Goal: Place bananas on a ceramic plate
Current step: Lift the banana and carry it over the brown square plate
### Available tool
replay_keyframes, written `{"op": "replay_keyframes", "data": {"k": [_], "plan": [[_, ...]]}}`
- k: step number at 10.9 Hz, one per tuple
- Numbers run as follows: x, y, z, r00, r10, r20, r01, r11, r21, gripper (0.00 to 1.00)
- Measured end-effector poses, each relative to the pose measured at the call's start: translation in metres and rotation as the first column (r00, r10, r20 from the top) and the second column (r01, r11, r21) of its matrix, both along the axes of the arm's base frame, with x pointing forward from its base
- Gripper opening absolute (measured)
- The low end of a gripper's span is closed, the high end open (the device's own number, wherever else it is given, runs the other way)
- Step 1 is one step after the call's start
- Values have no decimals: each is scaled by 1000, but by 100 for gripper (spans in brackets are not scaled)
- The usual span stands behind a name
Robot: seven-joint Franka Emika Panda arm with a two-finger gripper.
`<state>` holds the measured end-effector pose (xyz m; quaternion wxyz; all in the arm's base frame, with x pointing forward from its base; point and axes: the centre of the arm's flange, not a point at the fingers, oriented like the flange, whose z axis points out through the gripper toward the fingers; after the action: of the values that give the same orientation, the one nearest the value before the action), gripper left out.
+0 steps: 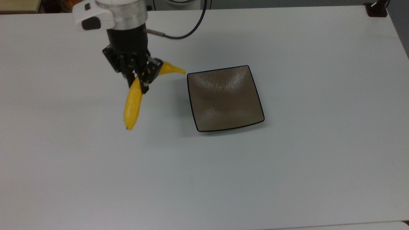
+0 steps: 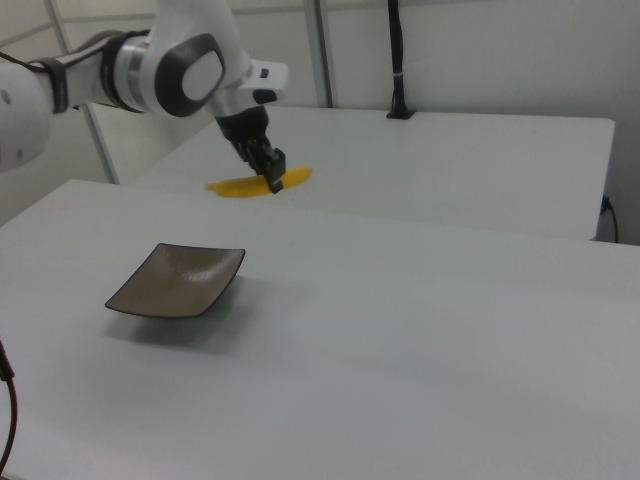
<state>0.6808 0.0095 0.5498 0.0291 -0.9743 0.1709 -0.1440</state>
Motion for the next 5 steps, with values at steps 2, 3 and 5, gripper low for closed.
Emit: {"op": "replay_keyframes", "data": {"k": [2,3,5], "plan": [[-27,20,8,988,103,-112,-101,995,20,32],[-39,27,10,978,152,-141,-146,988,57,32],[-64,34,12,958,250,-140,-228,962,153,32]]}}
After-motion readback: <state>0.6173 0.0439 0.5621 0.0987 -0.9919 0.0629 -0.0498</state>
